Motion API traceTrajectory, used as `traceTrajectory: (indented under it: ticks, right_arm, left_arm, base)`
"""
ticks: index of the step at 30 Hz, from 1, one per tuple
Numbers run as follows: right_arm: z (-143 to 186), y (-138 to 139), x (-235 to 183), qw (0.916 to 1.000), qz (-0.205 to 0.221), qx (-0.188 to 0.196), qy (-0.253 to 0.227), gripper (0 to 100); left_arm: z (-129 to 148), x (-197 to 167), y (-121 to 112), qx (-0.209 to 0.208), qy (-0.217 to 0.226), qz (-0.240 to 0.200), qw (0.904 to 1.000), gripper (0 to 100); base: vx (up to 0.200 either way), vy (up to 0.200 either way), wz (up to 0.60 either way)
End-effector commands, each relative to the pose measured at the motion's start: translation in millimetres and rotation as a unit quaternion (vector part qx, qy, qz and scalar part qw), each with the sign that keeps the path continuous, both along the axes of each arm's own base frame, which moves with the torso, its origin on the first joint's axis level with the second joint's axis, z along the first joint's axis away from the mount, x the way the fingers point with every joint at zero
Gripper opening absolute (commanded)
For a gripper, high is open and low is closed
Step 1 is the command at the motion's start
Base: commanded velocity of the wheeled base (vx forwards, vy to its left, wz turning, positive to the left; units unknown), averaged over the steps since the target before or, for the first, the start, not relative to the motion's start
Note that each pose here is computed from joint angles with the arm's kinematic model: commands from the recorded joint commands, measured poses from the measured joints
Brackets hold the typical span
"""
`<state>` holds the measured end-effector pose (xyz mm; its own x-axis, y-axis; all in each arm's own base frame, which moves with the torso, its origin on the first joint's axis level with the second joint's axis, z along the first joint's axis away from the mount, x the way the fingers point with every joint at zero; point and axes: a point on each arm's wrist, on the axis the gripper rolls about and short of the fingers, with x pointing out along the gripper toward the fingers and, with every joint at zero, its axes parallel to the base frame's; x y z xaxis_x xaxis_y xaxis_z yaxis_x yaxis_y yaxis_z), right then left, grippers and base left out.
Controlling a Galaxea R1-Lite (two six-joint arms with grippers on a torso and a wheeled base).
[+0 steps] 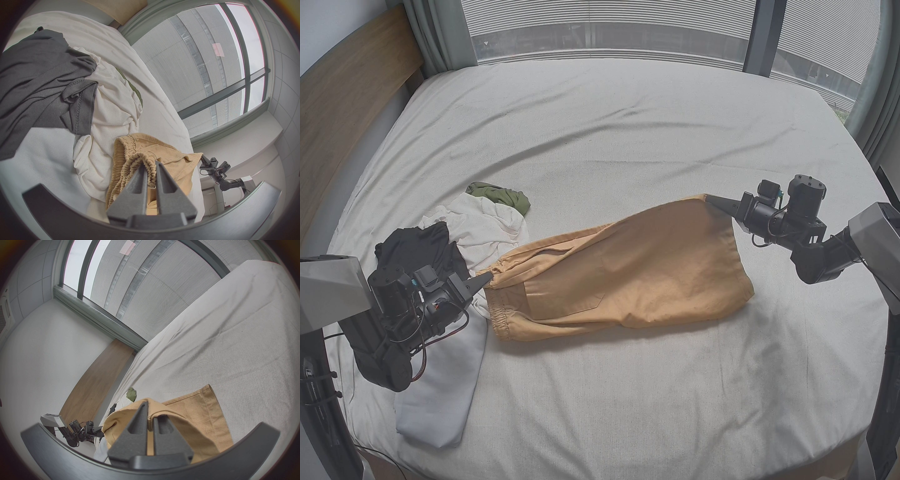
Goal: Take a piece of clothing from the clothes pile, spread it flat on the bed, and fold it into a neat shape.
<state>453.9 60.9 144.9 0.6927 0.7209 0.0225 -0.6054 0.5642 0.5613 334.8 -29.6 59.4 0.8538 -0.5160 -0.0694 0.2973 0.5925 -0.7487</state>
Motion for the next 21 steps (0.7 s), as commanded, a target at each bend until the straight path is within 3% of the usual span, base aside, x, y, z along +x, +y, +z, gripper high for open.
traceTrajectory:
  ticks: [1, 2, 3, 5, 6, 14, 21]
  right_arm:
    - [-2.7, 0.1, 1.8, 1.0, 0.0, -0.001, 0.001, 0]
    - [-2.7, -0.6, 1.9, 1.0, -0.001, -0.001, 0.001, 0]
    - [-2.1, 0.1, 1.9, 1.0, 0.0, -0.001, 0.0, 0]
    - [-1.7, 0.1, 2.1, 1.0, 0.0, -0.001, -0.001, 0]
    - [-1.5, 0.1, 2.2, 1.0, 0.0, -0.001, -0.001, 100]
    - [-2.8, -0.5, 7.1, 0.9994, -0.031, 0.002, -0.015, 100]
    - [5.7, -4.8, -22.5, 0.9995, -0.032, -0.001, -0.005, 100]
  left_arm:
    - [-0.9, 0.4, 0.0, -0.001, 0.001, 0.0, 1.0, 0]
    - [-0.6, 0.7, 0.0, -0.001, 0.0, 0.0, 1.0, 0]
    - [-0.6, 0.7, 0.0, -0.002, 0.001, 0.0, 1.0, 100]
    - [-0.6, 0.7, 0.0, -0.001, 0.0, 0.0, 1.0, 100]
    - [-0.6, 0.7, 0.0, -0.001, 0.0, 0.0, 1.0, 100]
    - [7.2, 3.4, 1.1, 0.0, -0.017, 0.007, 0.9998, 100]
    - [19.4, -2.9, -2.5, -0.003, -0.03, 0.004, 0.9995, 100]
  base:
    - [0.0, 0.0, 0.0]
    - [0.0, 0.0, 0.0]
    - [0.0, 0.0, 0.0]
    - [0.0, 0.0, 0.0]
    - [0.0, 0.0, 0.0]
    - [0.0, 0.0, 0.0]
    - [0.0, 0.0, 0.0]
